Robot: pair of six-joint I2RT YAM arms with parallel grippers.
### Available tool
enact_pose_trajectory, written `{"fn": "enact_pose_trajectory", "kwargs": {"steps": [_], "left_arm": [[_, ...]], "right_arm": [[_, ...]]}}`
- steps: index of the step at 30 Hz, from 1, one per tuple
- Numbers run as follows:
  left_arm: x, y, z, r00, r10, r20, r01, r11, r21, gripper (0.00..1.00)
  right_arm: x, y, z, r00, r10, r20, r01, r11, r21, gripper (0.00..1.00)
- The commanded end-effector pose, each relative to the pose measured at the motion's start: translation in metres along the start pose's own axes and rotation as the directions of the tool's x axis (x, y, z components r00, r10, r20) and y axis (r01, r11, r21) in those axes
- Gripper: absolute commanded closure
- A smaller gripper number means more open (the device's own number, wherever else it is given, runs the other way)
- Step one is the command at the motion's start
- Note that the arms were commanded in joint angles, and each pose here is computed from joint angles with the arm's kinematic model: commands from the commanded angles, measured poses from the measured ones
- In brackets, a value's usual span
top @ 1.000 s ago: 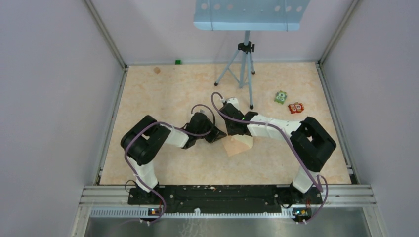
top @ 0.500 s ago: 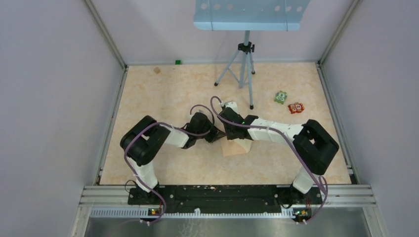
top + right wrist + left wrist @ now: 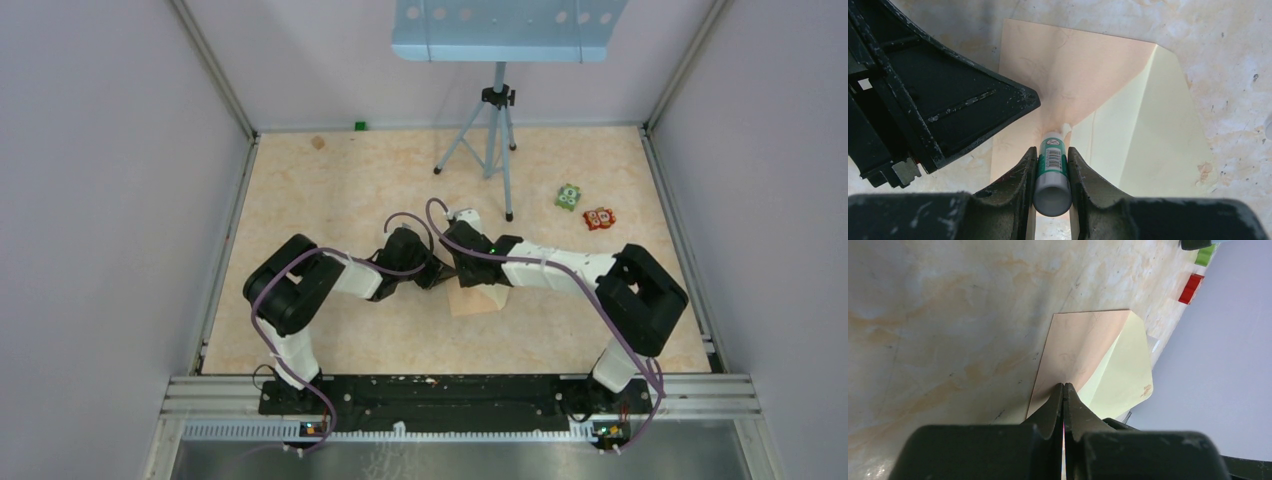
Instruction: Place the letter into the envelope and seal it
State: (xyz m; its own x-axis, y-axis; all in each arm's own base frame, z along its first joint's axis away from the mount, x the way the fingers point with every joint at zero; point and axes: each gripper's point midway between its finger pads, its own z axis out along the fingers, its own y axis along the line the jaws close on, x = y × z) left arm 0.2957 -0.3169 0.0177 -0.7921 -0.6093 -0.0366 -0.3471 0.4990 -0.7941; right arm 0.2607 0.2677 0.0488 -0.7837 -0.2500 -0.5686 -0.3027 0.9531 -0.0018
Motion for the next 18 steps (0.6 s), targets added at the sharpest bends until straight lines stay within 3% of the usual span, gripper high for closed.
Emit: {"fn": "enact_pose_trajectory", "kwargs": {"steps": [1,18], "left_arm": [[-0.025,0.112,-0.008,0.989,0.033,0.146,0.025,0.924,-0.381,1.0],[-0.025,0.114,-0.008,0.989,0.034,0.147,0.025,0.922,-0.386,1.0]], "right_arm": [[0.047,-0.011,-0.008,0.989,-0.044,-0.144,0.049,0.998,0.029,1.0],[0.059,-0.03,-0.019,0.988,-0.028,-0.151,0.042,0.995,0.089,1.0]]}}
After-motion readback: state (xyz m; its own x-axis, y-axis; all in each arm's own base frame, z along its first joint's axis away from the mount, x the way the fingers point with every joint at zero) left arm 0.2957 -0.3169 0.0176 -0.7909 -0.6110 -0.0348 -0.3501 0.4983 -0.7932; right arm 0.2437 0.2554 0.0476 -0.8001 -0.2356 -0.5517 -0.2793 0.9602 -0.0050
